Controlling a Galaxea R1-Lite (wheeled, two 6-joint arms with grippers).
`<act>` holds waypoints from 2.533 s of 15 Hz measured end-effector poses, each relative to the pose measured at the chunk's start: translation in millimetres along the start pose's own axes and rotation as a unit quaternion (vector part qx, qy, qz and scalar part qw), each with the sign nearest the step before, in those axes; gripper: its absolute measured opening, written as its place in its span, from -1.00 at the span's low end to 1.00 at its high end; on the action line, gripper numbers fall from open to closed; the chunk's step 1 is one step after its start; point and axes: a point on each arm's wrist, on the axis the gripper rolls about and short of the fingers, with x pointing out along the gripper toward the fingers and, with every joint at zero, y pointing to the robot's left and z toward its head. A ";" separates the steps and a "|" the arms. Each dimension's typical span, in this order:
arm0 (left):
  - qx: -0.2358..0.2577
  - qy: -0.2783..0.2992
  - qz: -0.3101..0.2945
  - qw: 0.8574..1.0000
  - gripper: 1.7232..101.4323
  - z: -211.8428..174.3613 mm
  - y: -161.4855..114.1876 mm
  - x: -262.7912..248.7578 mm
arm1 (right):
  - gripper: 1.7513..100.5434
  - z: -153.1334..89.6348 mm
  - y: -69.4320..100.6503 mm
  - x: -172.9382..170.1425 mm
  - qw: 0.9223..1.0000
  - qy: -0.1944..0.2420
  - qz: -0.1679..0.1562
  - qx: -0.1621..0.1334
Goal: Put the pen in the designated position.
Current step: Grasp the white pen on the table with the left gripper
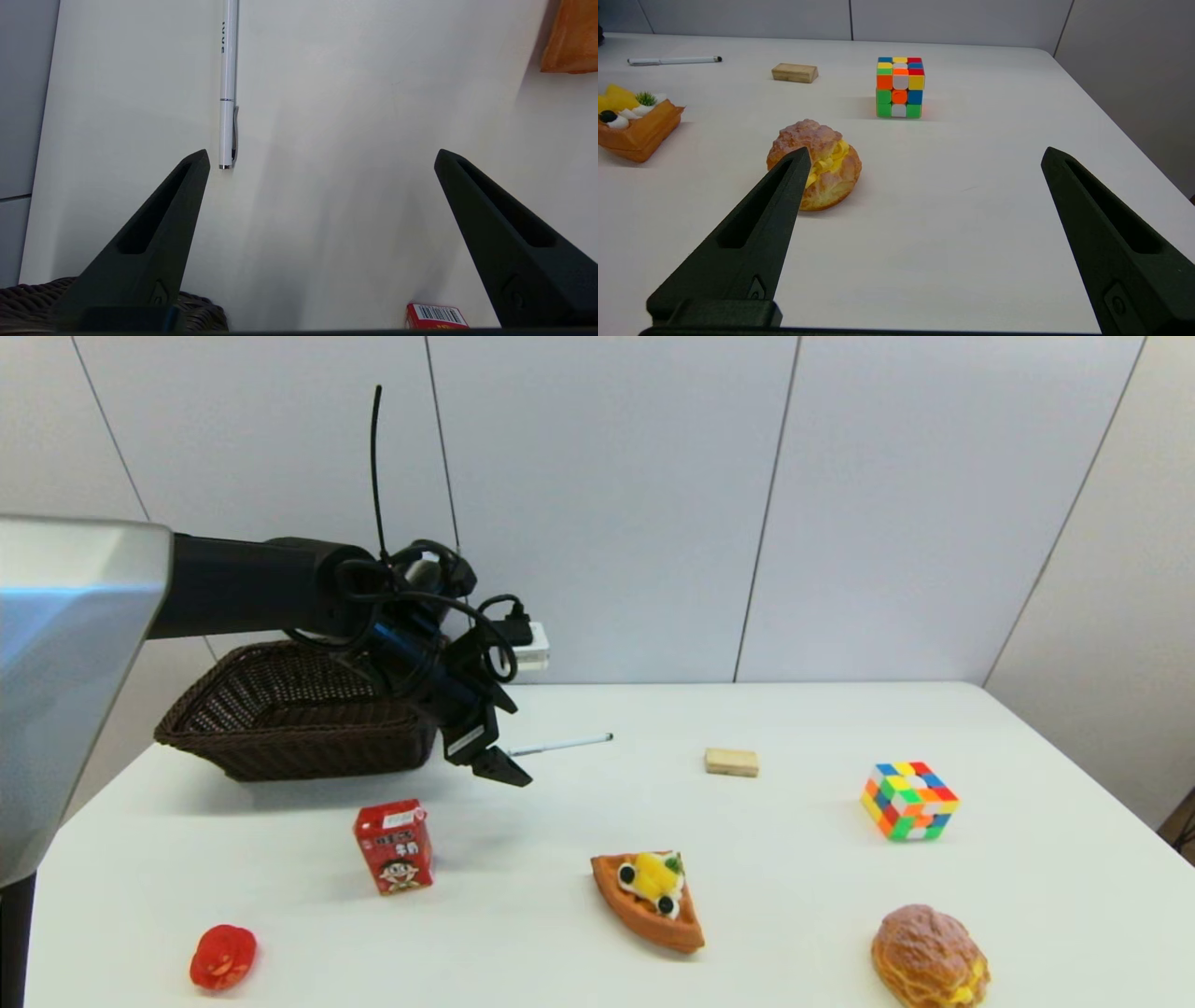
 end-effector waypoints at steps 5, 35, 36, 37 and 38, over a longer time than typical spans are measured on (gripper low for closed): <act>0.002 -0.010 0.014 1.000 0.93 3.2 8.8 4.5 | 0.95 0.0 0.0 0.0 1.000 0.000 0.000 0.000; -0.010 -0.128 0.065 0.990 0.93 -3.0 63.8 92.1 | 0.95 0.0 0.0 0.0 1.000 0.000 0.000 0.000; -0.015 -0.129 0.063 0.990 0.93 -4.2 64.1 94.7 | 0.95 0.0 0.0 0.0 1.000 0.000 0.000 0.000; -0.019 -0.128 0.061 0.990 0.93 -5.5 64.1 97.1 | 0.95 0.0 0.0 0.0 1.000 0.000 0.000 0.000; -0.021 -0.127 0.059 0.990 0.93 -6.8 64.0 99.3 | 0.95 0.0 0.0 0.0 1.000 0.000 0.000 0.000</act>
